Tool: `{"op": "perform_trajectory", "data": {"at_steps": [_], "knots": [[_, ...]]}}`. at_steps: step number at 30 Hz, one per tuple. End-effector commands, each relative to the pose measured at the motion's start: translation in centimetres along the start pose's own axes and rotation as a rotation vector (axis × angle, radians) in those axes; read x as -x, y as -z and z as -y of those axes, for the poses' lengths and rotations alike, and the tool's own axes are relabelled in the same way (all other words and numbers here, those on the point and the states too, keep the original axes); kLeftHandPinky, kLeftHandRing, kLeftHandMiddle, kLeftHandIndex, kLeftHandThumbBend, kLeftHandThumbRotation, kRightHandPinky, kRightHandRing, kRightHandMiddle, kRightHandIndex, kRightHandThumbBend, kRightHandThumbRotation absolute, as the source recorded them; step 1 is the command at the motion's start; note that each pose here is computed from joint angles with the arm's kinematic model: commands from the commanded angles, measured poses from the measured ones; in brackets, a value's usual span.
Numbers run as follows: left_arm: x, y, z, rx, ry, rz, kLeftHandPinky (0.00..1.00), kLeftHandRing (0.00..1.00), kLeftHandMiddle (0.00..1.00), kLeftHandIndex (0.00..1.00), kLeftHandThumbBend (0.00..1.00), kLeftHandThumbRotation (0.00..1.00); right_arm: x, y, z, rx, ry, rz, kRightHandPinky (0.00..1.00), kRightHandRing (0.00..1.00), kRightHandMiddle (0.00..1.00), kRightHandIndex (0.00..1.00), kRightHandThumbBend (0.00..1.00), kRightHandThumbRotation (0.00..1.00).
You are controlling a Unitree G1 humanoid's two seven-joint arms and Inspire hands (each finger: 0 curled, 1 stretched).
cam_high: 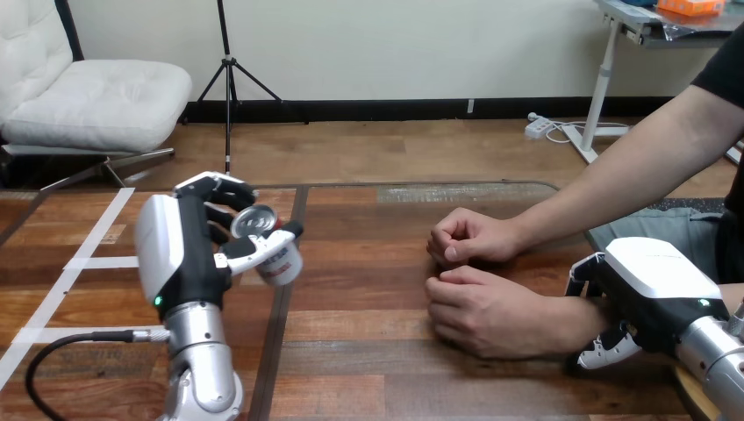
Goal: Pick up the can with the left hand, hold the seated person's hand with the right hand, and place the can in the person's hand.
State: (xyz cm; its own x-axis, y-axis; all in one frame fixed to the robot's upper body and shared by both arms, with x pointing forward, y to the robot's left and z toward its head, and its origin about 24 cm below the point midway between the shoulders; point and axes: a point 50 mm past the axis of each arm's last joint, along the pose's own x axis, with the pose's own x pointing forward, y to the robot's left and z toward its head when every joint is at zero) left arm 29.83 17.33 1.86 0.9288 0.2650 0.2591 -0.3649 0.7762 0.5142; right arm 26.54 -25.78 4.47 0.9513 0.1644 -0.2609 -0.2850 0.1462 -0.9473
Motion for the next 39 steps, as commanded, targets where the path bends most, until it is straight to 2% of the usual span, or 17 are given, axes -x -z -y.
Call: {"op": "perform_trajectory", "data": {"at_steps": [1,17,24,39], "knots": [[-1.4,-3.2,-0.1,0.065,-0.019,0.144,0.33,0.38,0.43,0.44,0.72,0.00,-0.1,-1.7,0.6,-0.017,0.026,0.069,0.27,0.33,0.42,0.47,0.83,0.00],[-0.6,-3.9,0.8,0.124,0.052,0.175,0.32,0.37,0.43,0.44,0.72,0.00,0.4,-2.3,1.5,-0.014,0.066,0.096,0.21,0.28,0.37,0.47,0.83,0.00],[0.0,-4.4,1.3,0.157,0.101,0.193,0.32,0.38,0.43,0.44,0.71,0.00,0.4,-2.5,1.7,-0.008,0.075,0.101,0.22,0.29,0.37,0.47,0.83,0.00],[1.0,-5.5,2.5,0.217,0.154,0.227,0.32,0.37,0.42,0.43,0.72,0.00,0.8,-3.2,2.3,-0.010,0.110,0.123,0.22,0.28,0.37,0.47,0.84,0.00]]}}
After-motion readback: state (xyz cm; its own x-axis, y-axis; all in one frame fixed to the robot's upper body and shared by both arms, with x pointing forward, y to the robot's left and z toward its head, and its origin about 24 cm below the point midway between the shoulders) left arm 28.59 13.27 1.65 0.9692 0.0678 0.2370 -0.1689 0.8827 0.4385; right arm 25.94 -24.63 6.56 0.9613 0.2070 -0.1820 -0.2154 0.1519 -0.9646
